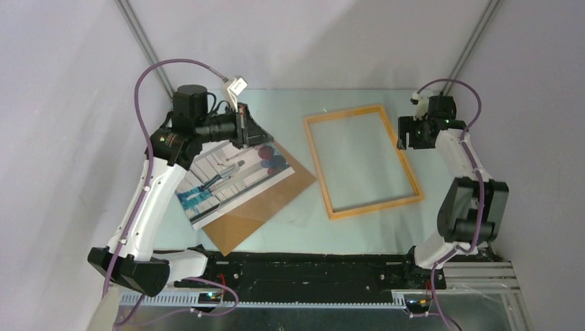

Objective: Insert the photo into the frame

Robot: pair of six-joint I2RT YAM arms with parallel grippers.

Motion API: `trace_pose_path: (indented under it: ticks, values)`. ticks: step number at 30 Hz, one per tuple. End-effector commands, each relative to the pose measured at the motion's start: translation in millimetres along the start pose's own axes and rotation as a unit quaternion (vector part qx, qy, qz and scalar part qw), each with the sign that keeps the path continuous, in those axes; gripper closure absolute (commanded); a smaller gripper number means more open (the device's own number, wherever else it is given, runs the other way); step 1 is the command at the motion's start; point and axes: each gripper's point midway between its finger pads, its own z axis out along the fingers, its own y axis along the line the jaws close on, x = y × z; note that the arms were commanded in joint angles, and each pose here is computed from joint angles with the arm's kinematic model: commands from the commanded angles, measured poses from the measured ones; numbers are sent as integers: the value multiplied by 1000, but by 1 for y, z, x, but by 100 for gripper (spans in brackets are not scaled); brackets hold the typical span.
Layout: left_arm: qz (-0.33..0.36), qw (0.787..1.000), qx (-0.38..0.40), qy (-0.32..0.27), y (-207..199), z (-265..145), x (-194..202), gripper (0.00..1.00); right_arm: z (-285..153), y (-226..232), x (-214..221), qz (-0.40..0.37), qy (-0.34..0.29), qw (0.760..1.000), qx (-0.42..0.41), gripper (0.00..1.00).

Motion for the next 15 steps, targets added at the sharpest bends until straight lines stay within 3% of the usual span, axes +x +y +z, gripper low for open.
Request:
trace_pose_path:
  ticks: [1, 10, 15]
  values:
    - [-19, 997, 30, -66, -25, -13, -44, 100, 36, -30, 11, 4, 30, 999, 44, 24]
    - [-56, 991, 52, -106, -29, -12, -70, 100, 78, -39, 42, 5, 91, 995, 47, 35]
    - [-72, 988, 67, -119, -29, -8, -79, 100, 92, -43, 57, 7, 118, 992, 45, 47]
